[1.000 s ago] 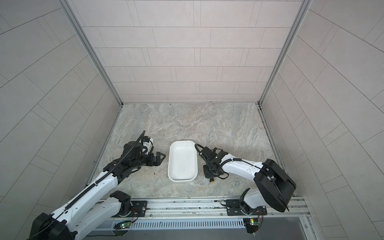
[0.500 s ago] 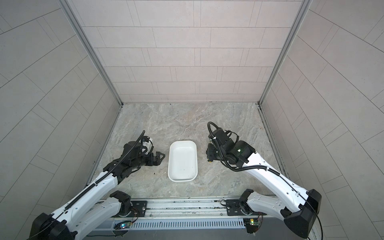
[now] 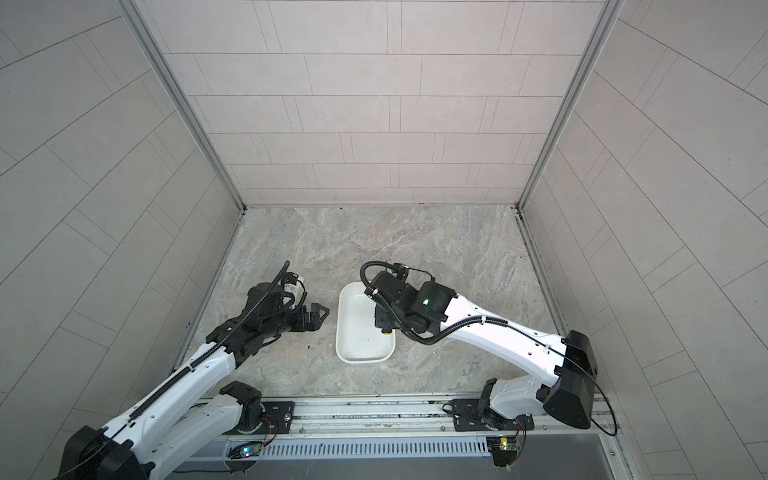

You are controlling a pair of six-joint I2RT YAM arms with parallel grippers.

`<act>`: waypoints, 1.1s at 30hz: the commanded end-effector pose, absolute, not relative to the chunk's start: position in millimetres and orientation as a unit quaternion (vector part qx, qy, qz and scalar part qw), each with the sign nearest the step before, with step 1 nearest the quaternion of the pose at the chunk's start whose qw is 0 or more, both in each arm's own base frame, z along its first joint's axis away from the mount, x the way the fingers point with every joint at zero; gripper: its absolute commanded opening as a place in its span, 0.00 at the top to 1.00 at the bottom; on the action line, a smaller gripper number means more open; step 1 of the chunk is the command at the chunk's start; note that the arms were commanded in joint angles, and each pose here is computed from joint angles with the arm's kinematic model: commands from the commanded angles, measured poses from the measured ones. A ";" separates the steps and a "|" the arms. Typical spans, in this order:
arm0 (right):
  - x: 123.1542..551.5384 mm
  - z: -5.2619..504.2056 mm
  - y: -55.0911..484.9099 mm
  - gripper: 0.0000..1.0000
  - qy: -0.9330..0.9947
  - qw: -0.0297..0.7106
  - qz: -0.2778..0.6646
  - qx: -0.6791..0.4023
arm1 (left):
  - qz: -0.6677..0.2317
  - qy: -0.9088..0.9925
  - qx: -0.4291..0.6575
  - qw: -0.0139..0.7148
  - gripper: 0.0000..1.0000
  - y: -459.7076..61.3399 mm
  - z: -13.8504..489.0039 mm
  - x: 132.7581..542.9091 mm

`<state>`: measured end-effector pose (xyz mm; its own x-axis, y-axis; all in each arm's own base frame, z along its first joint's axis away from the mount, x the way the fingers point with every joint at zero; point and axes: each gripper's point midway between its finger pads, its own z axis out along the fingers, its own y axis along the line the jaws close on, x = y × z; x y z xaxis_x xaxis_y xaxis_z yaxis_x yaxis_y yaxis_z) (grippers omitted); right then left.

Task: Put the screwdriver in the bin
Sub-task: Place the screwdriver into the bin.

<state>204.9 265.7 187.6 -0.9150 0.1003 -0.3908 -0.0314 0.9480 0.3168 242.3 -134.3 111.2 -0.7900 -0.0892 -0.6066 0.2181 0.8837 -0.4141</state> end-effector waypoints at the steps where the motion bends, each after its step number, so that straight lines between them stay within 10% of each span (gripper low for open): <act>1: 206.8 179.5 274.7 1.00 0.967 0.209 0.146 0.025 | -0.237 0.910 0.035 0.337 0.00 -134.6 124.0 246.9; 33: 201.2 71.2 323.0 1.00 0.989 0.111 0.096 -0.008 | -0.229 0.912 0.037 0.338 0.00 -131.3 120.0 244.8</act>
